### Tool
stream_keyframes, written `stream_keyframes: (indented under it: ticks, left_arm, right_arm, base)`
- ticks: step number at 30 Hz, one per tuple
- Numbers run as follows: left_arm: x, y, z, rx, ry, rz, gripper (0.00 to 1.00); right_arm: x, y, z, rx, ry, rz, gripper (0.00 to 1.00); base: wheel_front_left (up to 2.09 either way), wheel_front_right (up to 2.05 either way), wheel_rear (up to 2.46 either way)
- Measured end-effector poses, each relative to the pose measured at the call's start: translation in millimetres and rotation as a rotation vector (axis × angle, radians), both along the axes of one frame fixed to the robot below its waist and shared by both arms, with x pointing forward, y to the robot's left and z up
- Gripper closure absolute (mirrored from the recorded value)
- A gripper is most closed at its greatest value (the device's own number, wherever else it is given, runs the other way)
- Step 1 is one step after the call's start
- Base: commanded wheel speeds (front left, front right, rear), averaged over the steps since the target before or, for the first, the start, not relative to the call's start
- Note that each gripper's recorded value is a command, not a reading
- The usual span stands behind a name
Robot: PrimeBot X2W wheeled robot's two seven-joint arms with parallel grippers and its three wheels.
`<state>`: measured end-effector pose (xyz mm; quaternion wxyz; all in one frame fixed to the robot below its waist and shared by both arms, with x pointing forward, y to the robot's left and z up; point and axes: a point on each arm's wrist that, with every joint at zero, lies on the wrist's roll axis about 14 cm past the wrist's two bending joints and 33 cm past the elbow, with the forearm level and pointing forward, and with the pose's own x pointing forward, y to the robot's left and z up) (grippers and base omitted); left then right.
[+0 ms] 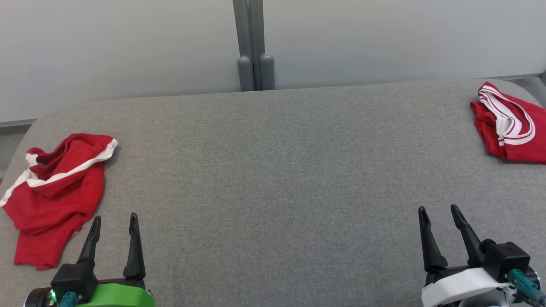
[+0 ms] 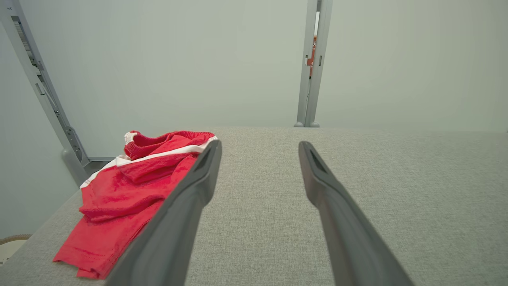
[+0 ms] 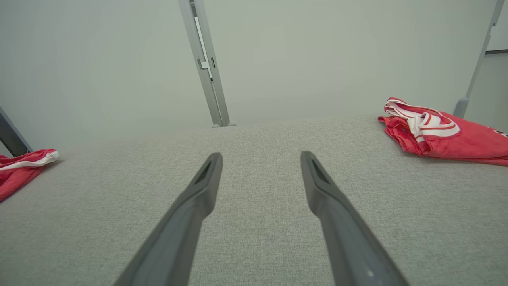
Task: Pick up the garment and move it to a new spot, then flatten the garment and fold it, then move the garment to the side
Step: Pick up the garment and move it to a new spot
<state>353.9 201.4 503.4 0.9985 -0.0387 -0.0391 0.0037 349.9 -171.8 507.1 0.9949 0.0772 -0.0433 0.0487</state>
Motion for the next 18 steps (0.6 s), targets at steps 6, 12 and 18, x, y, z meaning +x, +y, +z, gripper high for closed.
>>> stream_keyframes:
  ticks: [6,12,18]
  left_arm:
    - [-2.4,3.6,1.4,0.003,-0.004,0.009,0.0]
    - [-9.0,14.3,2.1,0.007,-0.006,0.043,0.0]
    - [-23.6,37.9,-0.8,0.017,0.004,0.114,0.0]
  right_arm:
    - [0.9,5.2,-0.3,0.002,0.001,0.015,0.0]
    - [4.4,15.7,-1.2,0.004,0.004,0.046,0.0]
    - [10.2,34.6,-7.8,0.002,0.025,0.103,0.0]
  base:
    - [0.0,0.0,0.0]
    - [0.0,0.0,0.0]
    - [0.0,0.0,0.0]
